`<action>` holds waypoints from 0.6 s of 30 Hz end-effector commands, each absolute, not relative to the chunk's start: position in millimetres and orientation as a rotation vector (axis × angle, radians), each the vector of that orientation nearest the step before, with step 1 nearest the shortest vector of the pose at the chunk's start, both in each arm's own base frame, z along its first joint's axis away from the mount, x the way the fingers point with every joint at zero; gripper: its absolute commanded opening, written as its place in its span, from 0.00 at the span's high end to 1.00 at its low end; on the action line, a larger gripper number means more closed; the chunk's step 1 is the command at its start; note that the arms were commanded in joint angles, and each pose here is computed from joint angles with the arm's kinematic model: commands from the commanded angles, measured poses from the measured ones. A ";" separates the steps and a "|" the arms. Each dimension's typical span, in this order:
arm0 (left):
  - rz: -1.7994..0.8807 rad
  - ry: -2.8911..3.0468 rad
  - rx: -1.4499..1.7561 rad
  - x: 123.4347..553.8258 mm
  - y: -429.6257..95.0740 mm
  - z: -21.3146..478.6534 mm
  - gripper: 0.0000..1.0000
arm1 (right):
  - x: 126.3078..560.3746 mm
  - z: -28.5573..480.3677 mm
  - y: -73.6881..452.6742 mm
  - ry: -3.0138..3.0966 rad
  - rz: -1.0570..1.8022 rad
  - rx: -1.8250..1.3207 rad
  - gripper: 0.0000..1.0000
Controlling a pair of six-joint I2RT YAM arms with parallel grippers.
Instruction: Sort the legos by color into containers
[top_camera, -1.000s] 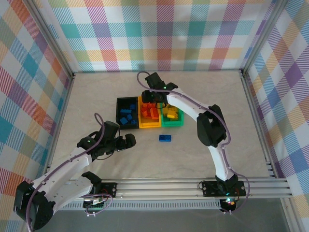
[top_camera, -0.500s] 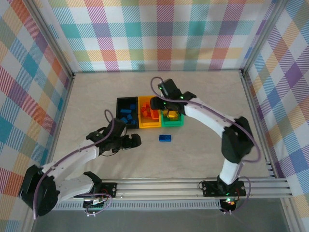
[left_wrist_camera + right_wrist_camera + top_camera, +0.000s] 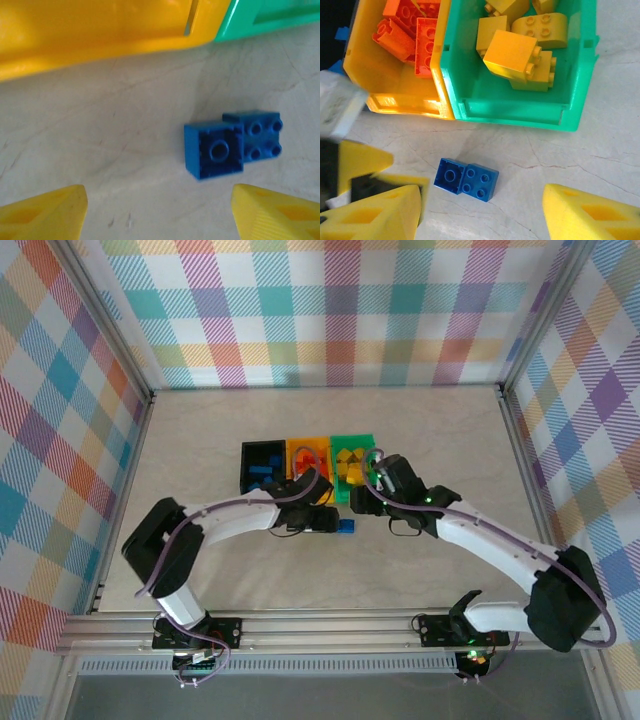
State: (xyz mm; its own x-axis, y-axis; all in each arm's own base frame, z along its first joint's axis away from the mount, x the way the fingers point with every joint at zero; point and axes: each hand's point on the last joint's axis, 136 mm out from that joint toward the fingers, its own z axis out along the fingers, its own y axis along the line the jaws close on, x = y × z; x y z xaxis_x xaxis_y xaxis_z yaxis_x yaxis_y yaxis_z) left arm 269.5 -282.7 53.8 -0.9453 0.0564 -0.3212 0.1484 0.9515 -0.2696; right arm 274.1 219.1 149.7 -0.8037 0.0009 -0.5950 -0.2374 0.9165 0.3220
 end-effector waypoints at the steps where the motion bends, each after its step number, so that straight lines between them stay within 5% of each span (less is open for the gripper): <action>1: -0.352 2.783 0.206 280.2 -290.0 49.0 0.26 | 273.3 156.4 211.3 2.426 0.514 -0.133 0.35; 7: -0.253 2.824 0.270 277.4 -291.1 35.2 0.33 | 272.9 154.9 202.1 2.421 0.512 -0.108 0.35; 18: -0.046 2.871 0.195 243.7 -214.1 29.2 0.41 | 273.8 146.9 201.7 2.441 0.506 -0.113 0.35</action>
State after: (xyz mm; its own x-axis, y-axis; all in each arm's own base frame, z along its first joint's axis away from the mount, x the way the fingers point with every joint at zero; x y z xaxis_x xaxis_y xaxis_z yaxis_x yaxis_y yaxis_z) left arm 262.6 -252.4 36.8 -0.9403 0.1203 -0.3184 0.1629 0.9804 -0.1108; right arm 272.4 201.1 148.5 -0.7970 0.0361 -0.6030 -0.2030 0.9241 0.3237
